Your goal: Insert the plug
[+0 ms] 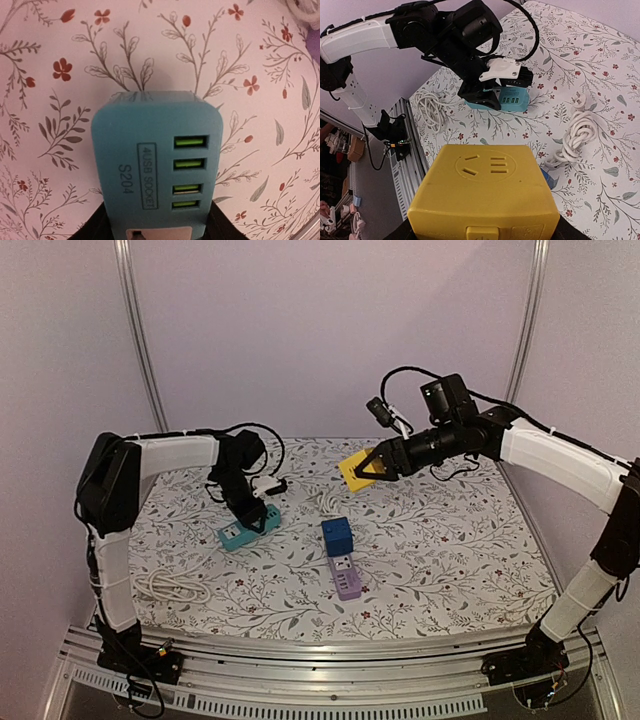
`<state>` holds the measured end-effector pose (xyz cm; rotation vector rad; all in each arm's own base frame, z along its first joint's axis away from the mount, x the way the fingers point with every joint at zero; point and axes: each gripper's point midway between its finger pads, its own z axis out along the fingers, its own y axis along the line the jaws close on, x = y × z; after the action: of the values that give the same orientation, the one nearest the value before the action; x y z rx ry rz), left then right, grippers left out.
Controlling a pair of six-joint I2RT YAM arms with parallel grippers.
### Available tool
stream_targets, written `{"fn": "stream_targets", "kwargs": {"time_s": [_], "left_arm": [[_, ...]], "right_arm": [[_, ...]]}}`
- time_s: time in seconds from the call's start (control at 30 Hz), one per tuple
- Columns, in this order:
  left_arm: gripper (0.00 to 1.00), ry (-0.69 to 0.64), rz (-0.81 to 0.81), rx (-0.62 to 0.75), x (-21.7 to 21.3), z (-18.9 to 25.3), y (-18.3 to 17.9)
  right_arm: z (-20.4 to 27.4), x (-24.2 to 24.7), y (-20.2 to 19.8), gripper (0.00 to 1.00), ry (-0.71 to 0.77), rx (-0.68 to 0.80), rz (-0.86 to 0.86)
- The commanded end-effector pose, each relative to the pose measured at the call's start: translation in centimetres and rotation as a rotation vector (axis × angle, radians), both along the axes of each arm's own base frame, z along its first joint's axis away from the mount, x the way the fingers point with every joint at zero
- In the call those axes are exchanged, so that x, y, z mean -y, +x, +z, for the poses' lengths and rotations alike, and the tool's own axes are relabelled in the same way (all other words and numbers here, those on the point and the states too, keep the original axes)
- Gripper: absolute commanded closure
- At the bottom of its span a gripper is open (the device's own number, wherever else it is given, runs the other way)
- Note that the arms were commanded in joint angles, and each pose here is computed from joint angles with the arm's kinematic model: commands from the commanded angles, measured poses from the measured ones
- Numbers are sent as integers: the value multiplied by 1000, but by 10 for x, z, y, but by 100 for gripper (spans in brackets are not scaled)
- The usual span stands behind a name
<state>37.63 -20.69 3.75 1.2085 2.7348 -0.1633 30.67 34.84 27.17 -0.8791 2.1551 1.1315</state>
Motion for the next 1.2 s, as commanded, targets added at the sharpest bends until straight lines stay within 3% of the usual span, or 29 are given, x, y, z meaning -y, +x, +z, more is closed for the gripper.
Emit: {"fn": "stream_targets", "kwargs": {"time_s": [0.0,0.5,0.77,0.93,1.17], "left_arm": [[64,0,-270,15,10,25,-36],[64,145,-960,42,49,25,-156],[63,177,-1135,39,74,4,-193],[62,225,-1208,105,93,-11,-198],[49,240,-1251,188,103,-16,-193]], "right_arm": [[12,22,-8,100,-53,125,-11],[-3,44,-31,100,-123,159,23],[-9,52,-40,100,-131,152,22],[-12,56,-46,100,-134,150,24],[-12,60,-50,100,-140,167,28]]}}
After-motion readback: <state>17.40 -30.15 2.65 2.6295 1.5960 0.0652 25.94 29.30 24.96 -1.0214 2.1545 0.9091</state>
